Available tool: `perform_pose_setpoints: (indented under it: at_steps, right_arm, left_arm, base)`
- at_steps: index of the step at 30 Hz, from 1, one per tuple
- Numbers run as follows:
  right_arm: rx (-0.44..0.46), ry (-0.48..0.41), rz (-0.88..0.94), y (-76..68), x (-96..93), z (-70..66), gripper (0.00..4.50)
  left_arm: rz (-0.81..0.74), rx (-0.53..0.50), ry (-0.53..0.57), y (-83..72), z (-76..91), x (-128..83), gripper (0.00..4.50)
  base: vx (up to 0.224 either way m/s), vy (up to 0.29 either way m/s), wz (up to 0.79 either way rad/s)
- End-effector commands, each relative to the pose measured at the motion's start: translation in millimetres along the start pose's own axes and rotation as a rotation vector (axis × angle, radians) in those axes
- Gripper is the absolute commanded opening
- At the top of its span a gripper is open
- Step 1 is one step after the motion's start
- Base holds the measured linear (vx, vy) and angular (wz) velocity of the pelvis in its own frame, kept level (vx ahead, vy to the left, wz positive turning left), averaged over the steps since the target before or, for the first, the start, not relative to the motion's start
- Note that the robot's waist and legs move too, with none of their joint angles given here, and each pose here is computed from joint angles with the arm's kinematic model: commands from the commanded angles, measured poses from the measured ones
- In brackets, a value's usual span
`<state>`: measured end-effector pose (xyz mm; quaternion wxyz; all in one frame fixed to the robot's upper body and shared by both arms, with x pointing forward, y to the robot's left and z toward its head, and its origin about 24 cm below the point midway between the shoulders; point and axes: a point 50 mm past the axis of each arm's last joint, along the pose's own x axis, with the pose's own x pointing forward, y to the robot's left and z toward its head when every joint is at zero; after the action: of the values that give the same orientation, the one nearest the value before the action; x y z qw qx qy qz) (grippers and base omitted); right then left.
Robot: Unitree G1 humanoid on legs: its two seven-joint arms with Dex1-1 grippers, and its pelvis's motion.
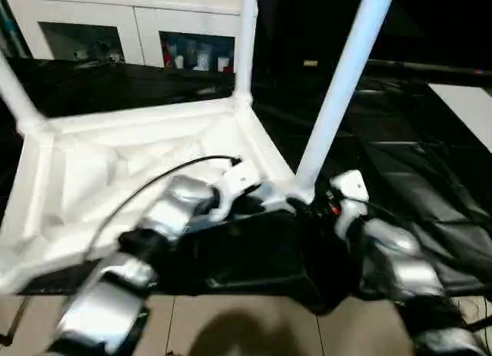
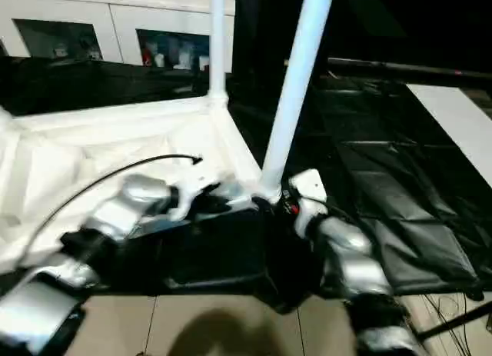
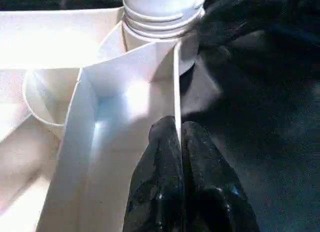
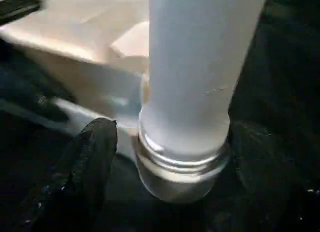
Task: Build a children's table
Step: Rotate leg to tighten
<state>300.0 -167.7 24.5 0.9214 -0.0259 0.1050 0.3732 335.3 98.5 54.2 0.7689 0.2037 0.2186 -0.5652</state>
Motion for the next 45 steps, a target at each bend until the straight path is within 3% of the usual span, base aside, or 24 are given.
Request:
perform_pose_setpoints:
  at_steps: [1, 14, 23, 33, 39, 45]
  right_arm:
    - [-0.051, 0.013, 0.124, 4.7, -4.8, 3.1, 3.73]
    - [-0.070, 0.046, 0.277, 15.0, -8.1, 2.3, 3.73]
    - [-0.039, 0.023, 0.286, 16.2, -9.7, 2.7, 2.85]
    - [-0.014, 0.020, 0.290, 20.5, -5.5, -1.3, 2.70]
    - [0.080, 0.038, 0.095, 17.8, 6.7, -15.7, 2.69]
    - [0.158, 0.098, -0.361, 4.7, 23.2, -30.4, 2.68]
  left_arm:
    - [-0.180, -0.003, 0.010, -18.6, -13.3, 0, 0.00]
    - [-0.262, 0.007, 0.019, -24.4, -17.6, -14, 0.00]
    - [-0.276, 0.001, 0.019, -26.5, -16.4, -13, 0.00]
    - [-0.264, -0.017, 0.017, -25.1, -16.7, -14, 0.00]
    - [-0.095, -0.075, 0.016, -15.0, -17.5, -2, 0.00]
    - [0.186, -0.178, -0.002, 0.7, -2.6, 24, 0.00]
  base:
    - [0.000, 0.000, 0.00]
    - [0.030, 0.001, 0.00]
    - [0.000, 0.000, 0.00]
    - [0.000, 0.000, 0.00]
    - [0.000, 0.000, 0.00]
    - [-0.030, 0.001, 0.00]
